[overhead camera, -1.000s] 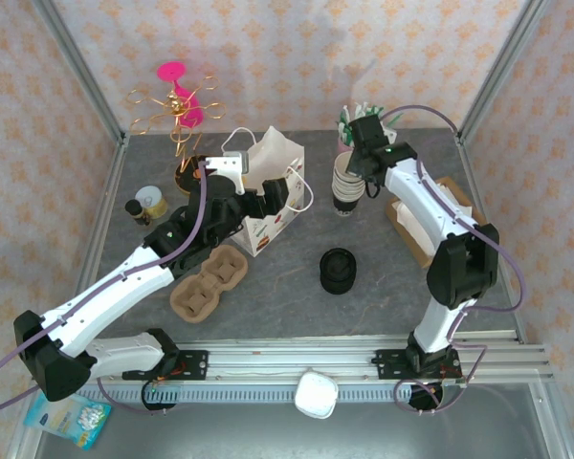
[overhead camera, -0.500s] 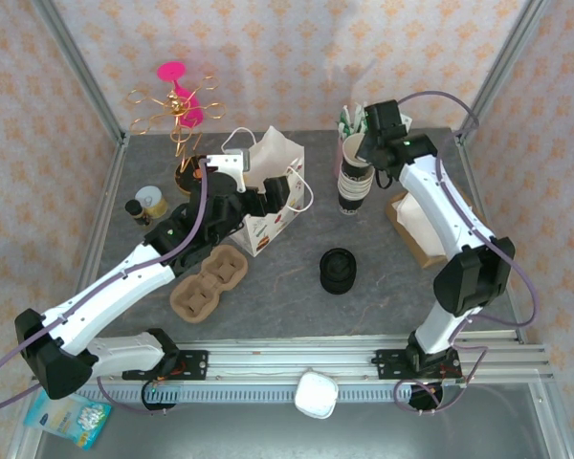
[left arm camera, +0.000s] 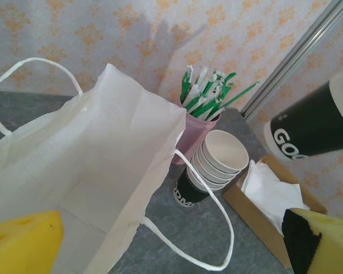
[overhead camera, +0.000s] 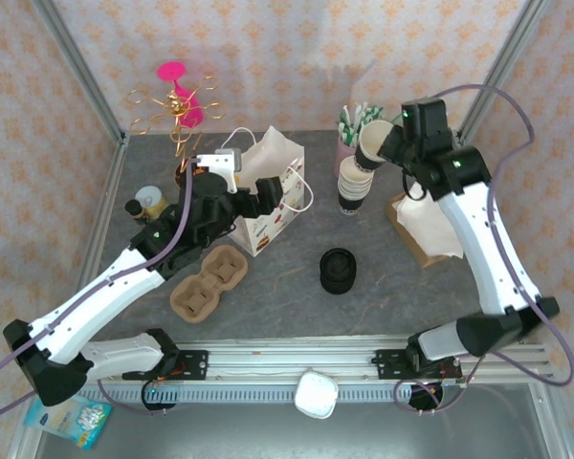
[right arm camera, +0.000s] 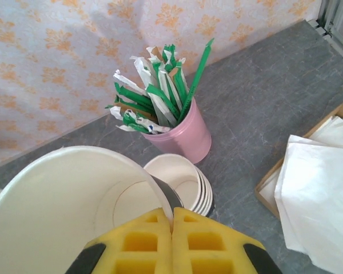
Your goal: Pack the takeout coffee
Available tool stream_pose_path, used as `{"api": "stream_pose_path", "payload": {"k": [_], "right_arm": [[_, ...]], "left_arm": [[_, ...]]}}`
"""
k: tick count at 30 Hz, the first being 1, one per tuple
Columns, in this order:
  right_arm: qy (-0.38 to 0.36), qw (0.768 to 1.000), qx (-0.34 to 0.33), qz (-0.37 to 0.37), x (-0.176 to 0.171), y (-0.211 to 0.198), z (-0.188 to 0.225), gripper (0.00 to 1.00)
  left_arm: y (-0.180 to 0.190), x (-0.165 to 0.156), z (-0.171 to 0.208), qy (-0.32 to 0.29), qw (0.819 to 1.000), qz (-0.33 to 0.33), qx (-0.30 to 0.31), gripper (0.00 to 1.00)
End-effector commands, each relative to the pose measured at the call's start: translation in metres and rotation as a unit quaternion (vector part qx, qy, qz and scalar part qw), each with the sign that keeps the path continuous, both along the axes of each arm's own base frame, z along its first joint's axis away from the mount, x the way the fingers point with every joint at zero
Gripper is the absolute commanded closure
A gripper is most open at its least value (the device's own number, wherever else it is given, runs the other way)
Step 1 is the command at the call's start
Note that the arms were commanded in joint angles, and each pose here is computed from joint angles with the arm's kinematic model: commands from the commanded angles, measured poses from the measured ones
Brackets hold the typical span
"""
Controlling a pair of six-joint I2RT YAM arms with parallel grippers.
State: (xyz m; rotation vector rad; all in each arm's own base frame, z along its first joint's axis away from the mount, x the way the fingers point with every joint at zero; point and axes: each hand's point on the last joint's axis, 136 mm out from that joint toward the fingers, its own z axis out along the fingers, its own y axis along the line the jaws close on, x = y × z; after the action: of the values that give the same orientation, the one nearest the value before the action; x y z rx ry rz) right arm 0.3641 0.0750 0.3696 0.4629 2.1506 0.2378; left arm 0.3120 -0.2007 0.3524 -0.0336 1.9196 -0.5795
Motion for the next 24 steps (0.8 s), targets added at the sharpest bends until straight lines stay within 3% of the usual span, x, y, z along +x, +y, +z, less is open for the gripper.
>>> {"api": "stream_pose_path", "payload": {"k": [1, 9, 19, 24], "right_arm": [[0.04, 0.999, -0.015, -0.002, -0.032, -0.013, -0.025, 0.97], [0.095, 0.996, -0.004, 0.002, -0.065, -0.016, -0.105, 0.97], [0.156, 0.987, -0.014, -0.022, -0.051, -0.02, -0.209, 0.96], [0.176, 0.984, -0.014, -0.031, -0.043, -0.022, -0.233, 0.96]], "left_arm": [[0.002, -0.015, 0.005, 0.016, 1.0, -0.017, -0.01, 0.01], [-0.003, -0.029, -0.007, 0.043, 0.998, -0.046, -0.017, 0.01], [-0.022, -0.04, -0.019, 0.05, 0.997, -0.065, 0.001, 0.01], [-0.027, -0.041, -0.026, 0.055, 0.996, -0.07, 0.01, 0.01]]}}
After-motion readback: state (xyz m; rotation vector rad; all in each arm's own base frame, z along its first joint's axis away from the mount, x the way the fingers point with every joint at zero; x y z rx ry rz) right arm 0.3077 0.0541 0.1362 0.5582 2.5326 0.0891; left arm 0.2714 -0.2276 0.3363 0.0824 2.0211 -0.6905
